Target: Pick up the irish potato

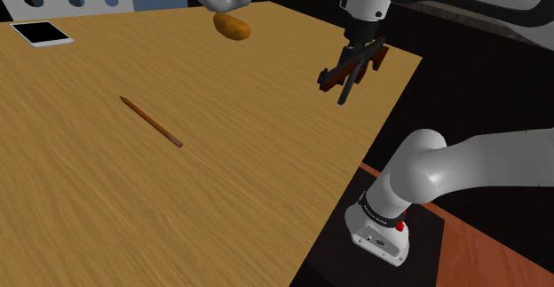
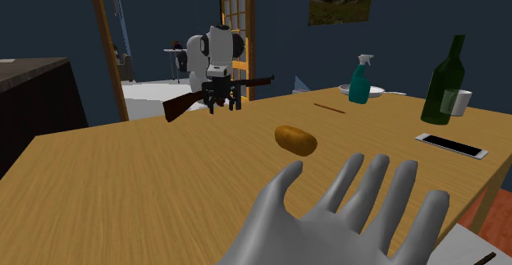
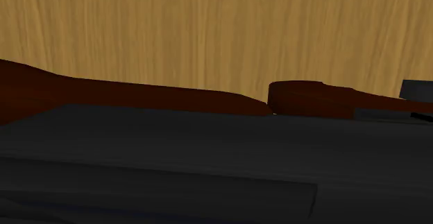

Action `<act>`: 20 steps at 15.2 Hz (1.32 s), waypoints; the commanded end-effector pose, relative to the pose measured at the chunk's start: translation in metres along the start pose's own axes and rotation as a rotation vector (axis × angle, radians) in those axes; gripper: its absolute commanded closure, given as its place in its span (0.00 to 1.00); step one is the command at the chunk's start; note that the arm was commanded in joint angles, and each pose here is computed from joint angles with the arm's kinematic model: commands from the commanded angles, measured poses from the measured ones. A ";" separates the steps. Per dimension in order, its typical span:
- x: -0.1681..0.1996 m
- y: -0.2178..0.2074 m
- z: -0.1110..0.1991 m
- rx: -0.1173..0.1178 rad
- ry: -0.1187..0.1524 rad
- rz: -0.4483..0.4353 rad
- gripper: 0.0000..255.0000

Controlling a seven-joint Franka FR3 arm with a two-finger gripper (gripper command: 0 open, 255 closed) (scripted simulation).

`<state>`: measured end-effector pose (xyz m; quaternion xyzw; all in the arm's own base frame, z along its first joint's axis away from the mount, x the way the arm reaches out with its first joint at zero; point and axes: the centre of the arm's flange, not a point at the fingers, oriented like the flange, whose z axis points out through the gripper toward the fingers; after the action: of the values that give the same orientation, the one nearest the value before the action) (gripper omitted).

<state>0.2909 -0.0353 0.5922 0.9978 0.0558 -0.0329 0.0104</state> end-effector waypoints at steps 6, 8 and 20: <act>0.060 -0.009 -0.012 -0.020 0.027 0.026 0.00; 0.085 -0.012 -0.017 -0.029 0.038 0.036 0.00; 0.229 -0.028 -0.053 -0.077 0.103 0.098 0.00</act>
<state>0.5067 0.0144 0.6275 0.9987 0.0116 0.0182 0.0458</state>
